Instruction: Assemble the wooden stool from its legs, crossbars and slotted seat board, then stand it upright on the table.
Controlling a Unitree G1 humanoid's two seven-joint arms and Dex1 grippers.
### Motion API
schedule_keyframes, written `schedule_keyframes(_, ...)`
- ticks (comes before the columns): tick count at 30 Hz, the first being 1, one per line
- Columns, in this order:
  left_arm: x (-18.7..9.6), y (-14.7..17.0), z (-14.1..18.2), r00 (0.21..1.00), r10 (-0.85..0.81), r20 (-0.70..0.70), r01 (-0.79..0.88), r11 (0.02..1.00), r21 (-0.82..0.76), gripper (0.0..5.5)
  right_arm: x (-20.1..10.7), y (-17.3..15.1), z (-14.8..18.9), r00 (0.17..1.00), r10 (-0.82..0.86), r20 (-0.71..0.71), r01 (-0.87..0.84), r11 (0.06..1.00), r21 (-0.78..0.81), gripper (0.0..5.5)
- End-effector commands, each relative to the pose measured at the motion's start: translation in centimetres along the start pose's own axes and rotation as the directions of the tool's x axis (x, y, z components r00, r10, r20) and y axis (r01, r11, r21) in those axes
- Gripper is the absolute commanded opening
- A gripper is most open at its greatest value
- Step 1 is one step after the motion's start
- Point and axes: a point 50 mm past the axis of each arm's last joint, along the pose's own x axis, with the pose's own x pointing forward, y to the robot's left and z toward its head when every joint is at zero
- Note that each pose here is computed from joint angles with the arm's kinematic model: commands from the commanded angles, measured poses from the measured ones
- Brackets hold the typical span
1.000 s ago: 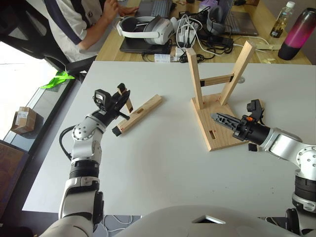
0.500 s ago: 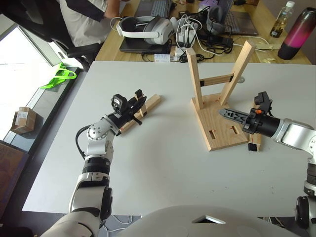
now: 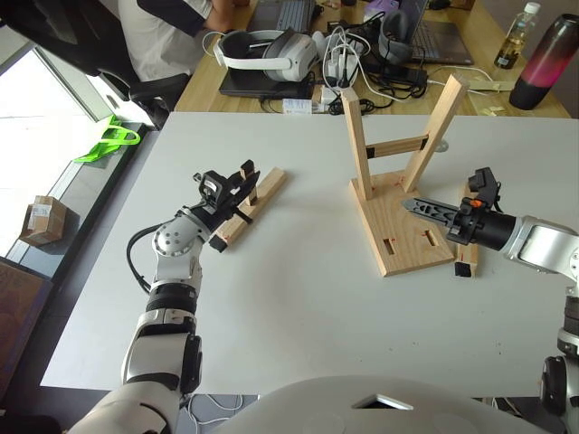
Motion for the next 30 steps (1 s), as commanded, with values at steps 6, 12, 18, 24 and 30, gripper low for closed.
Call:
schedule_keyframes(6,0.1,-0.5,-1.4,0.998,-0.032,-0.046,0.025,0.991,-0.133,0.39,0.1,0.1,0.7,1.000,-0.008,-0.015,0.007,1.000,-0.026,3.32)
schedule_keyframes(12,0.2,-0.3,-2.7,0.989,0.073,-0.125,-0.120,0.895,-0.430,0.39,0.5,0.1,0.6,1.000,-0.002,-0.004,0.002,1.000,-0.018,3.32)
schedule_keyframes(18,-0.7,-0.7,-3.9,0.872,0.248,-0.421,-0.401,0.856,-0.327,0.39,1.2,0.4,-0.3,0.998,0.022,0.061,-0.023,1.000,0.016,3.32)
schedule_keyframes(24,0.2,-3.8,-3.2,0.849,0.299,-0.436,-0.501,0.719,-0.482,0.39,1.8,1.2,-1.8,0.991,0.057,0.122,-0.065,0.996,0.067,3.32)
schedule_keyframes(30,1.4,-5.4,-4.7,0.850,0.274,-0.449,-0.464,0.793,-0.394,0.39,2.6,2.1,-2.6,0.987,0.096,0.126,-0.107,0.991,0.084,3.32)
